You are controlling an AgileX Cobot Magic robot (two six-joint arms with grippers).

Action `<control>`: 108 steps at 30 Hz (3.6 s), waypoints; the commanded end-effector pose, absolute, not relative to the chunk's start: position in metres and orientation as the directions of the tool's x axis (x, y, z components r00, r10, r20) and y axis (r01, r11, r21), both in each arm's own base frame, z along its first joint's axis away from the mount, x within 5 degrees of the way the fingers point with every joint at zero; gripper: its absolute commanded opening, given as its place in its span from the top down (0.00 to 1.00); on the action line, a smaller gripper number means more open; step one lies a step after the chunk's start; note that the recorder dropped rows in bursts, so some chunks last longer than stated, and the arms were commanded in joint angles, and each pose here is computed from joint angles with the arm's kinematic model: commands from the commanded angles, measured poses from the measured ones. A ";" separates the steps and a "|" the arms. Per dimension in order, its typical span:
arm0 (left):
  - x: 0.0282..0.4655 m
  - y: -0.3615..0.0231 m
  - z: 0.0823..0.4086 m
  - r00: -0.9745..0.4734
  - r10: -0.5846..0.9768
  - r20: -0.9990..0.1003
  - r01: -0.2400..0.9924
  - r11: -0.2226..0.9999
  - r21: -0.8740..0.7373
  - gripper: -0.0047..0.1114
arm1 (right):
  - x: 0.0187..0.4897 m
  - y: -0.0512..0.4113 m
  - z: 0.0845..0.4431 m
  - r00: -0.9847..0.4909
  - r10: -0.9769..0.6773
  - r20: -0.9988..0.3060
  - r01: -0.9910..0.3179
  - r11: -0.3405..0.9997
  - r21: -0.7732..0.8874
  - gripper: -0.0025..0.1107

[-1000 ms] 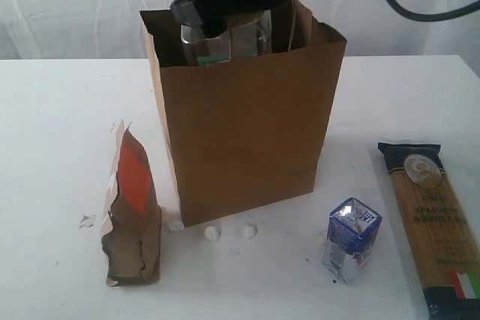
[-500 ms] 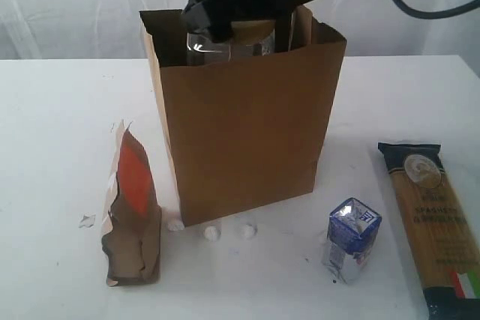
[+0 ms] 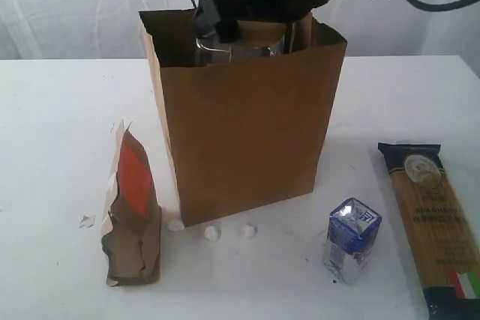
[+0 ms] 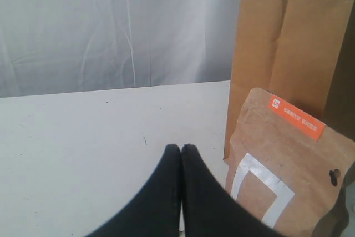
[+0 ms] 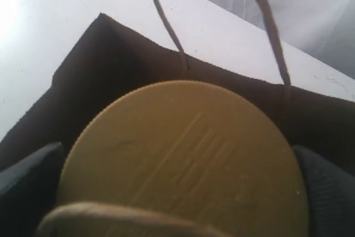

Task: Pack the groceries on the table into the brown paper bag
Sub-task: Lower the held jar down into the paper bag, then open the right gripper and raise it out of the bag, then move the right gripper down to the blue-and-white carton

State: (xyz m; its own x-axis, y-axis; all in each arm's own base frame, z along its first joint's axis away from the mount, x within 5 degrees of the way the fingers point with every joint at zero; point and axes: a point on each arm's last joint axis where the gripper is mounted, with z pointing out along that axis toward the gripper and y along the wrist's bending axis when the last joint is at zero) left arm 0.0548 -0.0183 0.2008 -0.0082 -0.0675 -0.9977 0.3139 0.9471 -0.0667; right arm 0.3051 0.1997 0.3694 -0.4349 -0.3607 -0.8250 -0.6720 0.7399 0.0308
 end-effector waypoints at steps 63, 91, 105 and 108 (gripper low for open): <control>0.055 -0.018 0.200 -0.005 -0.074 -0.997 0.312 0.948 -0.072 0.96 | 0.106 0.074 0.392 -0.072 -0.096 -0.993 -0.596 0.802 -0.035 0.98; 0.055 -0.018 0.200 -0.005 -0.074 -0.997 0.312 0.948 -0.072 0.96 | 0.110 0.069 0.295 -0.106 -0.131 -0.986 -0.539 0.840 -0.053 0.98; 0.055 -0.018 0.200 -0.005 -0.074 -0.997 0.312 0.948 -0.072 0.96 | 0.106 0.047 0.261 -0.086 -0.029 -0.996 -0.402 0.916 0.008 0.98; 0.055 -0.018 0.200 -0.005 -0.074 -0.997 0.312 0.948 -0.072 0.96 | 0.110 0.043 0.257 -0.131 0.026 -0.991 -0.355 0.932 0.071 0.98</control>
